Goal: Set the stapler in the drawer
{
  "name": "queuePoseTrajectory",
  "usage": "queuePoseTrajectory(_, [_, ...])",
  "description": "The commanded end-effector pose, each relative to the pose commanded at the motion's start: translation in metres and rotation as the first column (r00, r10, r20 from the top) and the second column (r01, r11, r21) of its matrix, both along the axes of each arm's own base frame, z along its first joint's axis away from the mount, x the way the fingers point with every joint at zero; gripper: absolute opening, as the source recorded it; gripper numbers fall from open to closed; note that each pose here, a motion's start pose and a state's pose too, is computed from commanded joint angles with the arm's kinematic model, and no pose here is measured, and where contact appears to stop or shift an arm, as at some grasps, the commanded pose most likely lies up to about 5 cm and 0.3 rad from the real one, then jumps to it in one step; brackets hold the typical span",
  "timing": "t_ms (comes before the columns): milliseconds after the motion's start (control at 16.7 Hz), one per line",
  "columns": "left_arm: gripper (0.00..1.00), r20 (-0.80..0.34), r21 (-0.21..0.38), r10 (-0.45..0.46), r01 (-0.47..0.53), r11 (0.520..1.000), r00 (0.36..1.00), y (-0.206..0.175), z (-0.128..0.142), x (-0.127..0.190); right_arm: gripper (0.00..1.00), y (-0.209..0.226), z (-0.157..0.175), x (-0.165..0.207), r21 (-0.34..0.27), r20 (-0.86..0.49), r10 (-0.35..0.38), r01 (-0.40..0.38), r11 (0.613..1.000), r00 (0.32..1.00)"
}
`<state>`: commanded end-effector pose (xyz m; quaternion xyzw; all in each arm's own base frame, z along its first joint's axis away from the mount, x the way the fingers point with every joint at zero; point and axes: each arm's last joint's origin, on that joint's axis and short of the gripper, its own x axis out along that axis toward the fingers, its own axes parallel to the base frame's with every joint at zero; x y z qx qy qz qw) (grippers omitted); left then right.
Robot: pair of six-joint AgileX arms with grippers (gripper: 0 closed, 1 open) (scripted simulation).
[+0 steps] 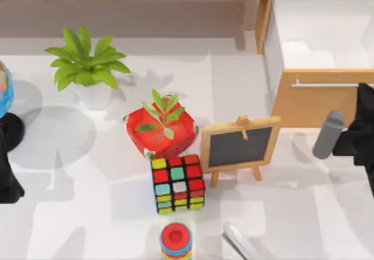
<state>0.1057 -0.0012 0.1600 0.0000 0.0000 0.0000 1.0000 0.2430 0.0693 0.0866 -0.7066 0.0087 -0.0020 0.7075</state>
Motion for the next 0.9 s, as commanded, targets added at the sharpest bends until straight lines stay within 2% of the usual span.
queuePoseTrajectory(600, [1.00, 0.000, 0.000, 0.000, 0.000, 1.000, 1.000, 0.0000, 0.0000, 0.0000, 0.98, 0.0000, 0.0000, 0.0000, 0.000, 0.000, 0.000, 0.000, 1.000, 1.000])
queuePoseTrajectory(900, [1.00, 0.000, 0.000, 0.000, 0.000, 1.000, 1.000, 0.0000, 0.0000, 0.0000, 1.00, 0.0000, 0.0000, 0.0000, 0.000, 0.000, 0.000, 0.000, 1.000, 1.000])
